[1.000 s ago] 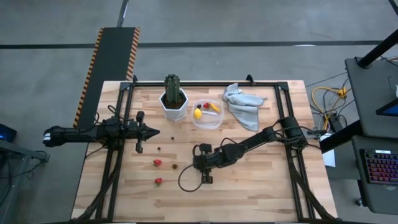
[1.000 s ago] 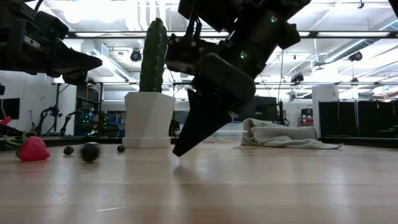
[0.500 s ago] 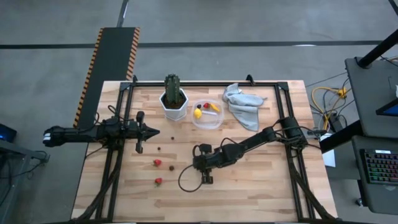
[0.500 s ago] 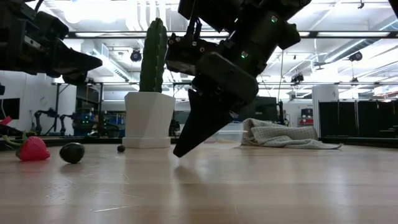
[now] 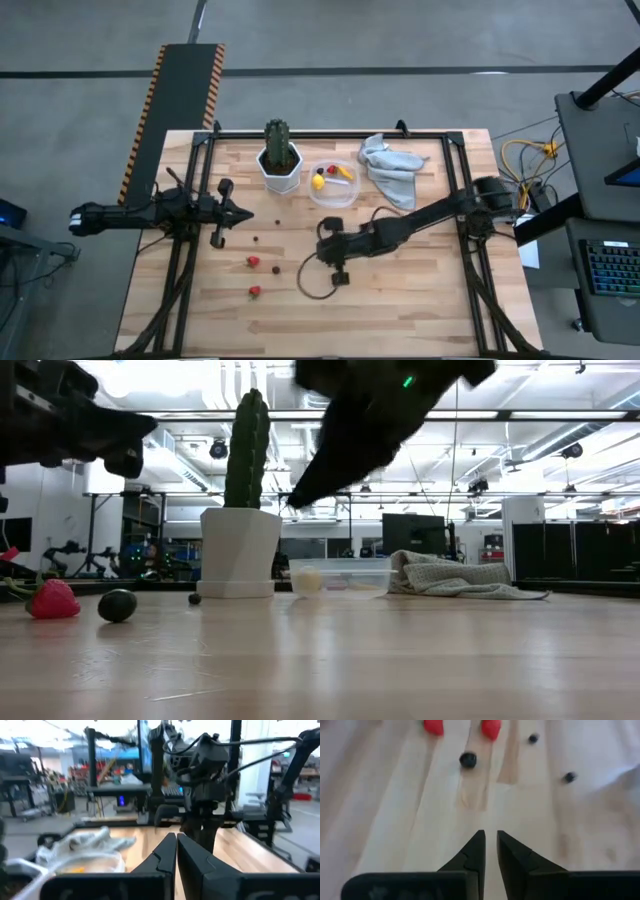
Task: Pick and placing Produce into tupperware
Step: Put the top red strawberry into the transparent bin
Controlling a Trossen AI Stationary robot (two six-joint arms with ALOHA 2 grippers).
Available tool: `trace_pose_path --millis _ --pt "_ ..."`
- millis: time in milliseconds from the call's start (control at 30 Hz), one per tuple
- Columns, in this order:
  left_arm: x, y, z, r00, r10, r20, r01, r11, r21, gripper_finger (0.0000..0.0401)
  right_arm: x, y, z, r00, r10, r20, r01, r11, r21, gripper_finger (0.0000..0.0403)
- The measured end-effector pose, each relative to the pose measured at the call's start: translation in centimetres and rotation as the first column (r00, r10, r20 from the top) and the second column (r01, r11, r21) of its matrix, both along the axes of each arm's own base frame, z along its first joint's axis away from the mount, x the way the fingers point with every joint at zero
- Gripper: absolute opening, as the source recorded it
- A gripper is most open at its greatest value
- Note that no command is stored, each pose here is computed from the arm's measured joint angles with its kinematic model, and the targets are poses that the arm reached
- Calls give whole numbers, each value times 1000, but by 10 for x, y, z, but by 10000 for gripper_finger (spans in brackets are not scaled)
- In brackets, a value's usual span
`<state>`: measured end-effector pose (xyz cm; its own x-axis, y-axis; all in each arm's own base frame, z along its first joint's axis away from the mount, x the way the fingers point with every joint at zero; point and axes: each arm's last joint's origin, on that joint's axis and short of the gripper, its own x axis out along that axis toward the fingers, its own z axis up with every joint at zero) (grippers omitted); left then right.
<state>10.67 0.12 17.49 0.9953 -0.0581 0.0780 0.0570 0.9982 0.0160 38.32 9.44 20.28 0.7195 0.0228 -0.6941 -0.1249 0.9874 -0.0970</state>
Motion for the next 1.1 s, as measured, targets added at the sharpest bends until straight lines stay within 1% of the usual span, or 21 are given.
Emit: trace_pose_path --millis 67,133,233,300,367,433,533,633,700,767,867,900,1000,1100 --pt "0 0 4 999 1 44 -1 1000 3 0 -18 -6 23 998 8 57 -8 1000 1 38" --pt "-1 0 7 997 1 74 -2 1000 4 0 -44 -13 46 993 5 121 -7 1000 16 39" --pt "-1 0 8 996 2 87 -2 1000 3 0 -89 -24 65 976 -40 213 23 996 81 38" --pt "-1 0 8 997 2 83 -2 1000 3 0 -120 -27 68 958 -46 284 15 994 110 38" --pt "-1 0 8 997 2 81 -2 1000 2 0 -151 -30 65 930 -52 363 6 992 126 38" --pt "-1 0 8 997 2 80 -2 1000 2 0 -175 -36 57 900 -69 430 4 989 150 38" --pt "-1 0 8 997 2 83 -2 1000 2 0 -203 -45 42 850 -104 517 7 983 186 38" --pt "-1 0 8 997 2 83 -3 1000 2 0 -220 -50 32 817 -111 565 -5 980 200 38" --pt "-1 0 8 997 3 83 -4 1000 11 0 -227 -53 26 807 -125 578 18 982 188 38" --pt "-1 0 8 997 6 82 -10 999 48 0 -231 -55 24 796 -129 591 38 986 165 38" --pt "0 0 10 995 7 102 -13 998 62 0 -233 -56 22 793 -109 599 33 990 137 38" --pt "0 0 10 996 7 84 -13 997 70 2 -233 -56 22 794 -108 598 33 990 135 38" --pt "3 0 18 998 7 60 -12 996 94 26 -231 -55 20 802 -106 587 35 991 130 38" --pt "9 1 26 999 36 32 -38 994 98 70 -229 -54 21 808 -98 581 36 992 118 38"
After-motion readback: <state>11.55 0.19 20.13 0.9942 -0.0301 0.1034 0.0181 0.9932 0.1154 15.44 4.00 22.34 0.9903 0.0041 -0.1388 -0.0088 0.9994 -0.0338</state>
